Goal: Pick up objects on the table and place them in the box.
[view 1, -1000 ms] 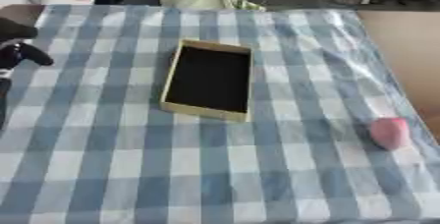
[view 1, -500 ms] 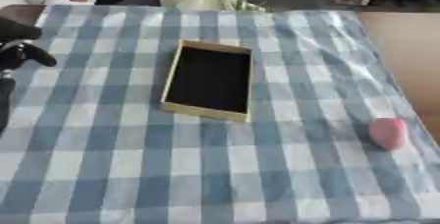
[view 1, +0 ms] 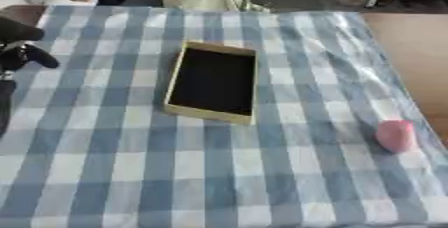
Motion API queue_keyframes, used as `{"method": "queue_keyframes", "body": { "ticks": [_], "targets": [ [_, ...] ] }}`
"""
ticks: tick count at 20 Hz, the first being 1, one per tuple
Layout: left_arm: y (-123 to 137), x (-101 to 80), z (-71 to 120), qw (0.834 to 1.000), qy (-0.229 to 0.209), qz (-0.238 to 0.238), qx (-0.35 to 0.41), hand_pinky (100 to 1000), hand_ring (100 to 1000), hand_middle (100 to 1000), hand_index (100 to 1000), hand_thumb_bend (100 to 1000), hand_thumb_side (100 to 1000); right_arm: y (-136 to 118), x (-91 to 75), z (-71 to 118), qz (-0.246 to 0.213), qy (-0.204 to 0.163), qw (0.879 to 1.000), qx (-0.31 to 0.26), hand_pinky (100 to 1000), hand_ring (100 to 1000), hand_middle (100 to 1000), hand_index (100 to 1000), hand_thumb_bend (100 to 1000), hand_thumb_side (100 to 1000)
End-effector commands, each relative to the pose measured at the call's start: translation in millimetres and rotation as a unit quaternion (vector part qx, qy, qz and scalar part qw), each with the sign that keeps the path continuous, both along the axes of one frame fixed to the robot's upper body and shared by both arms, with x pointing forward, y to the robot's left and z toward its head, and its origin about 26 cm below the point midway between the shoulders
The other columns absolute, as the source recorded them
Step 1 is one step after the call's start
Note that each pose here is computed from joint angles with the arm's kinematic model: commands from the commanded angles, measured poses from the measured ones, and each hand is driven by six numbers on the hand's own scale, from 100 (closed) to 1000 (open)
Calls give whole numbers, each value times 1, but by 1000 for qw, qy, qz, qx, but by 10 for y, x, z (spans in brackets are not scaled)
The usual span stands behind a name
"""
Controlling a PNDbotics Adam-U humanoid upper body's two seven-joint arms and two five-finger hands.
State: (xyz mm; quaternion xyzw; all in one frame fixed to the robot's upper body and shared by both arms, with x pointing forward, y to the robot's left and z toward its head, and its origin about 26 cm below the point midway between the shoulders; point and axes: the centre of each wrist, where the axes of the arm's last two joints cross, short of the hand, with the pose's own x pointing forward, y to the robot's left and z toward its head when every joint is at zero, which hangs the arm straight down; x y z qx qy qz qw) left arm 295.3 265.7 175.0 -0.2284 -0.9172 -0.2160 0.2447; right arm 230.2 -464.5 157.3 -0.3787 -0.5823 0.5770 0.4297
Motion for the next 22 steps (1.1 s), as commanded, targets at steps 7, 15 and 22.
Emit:
{"method": "queue_keyframes", "body": {
  "ticks": [7,15,22],
  "targets": [
    [-13,-19,78,1000,-11,-10,11,616,775,710,763,100,597,131,198,288,59,-7,998,-24,885,866,866,850,100,984],
    [-30,-19,71,1000,-8,-16,12,615,776,711,763,100,597,223,369,398,71,-3,997,-28,885,873,872,861,100,979],
    [-41,-18,70,1000,-7,-20,13,615,777,711,763,100,596,234,416,292,66,69,995,-3,860,865,877,895,100,712]
  ]
}}
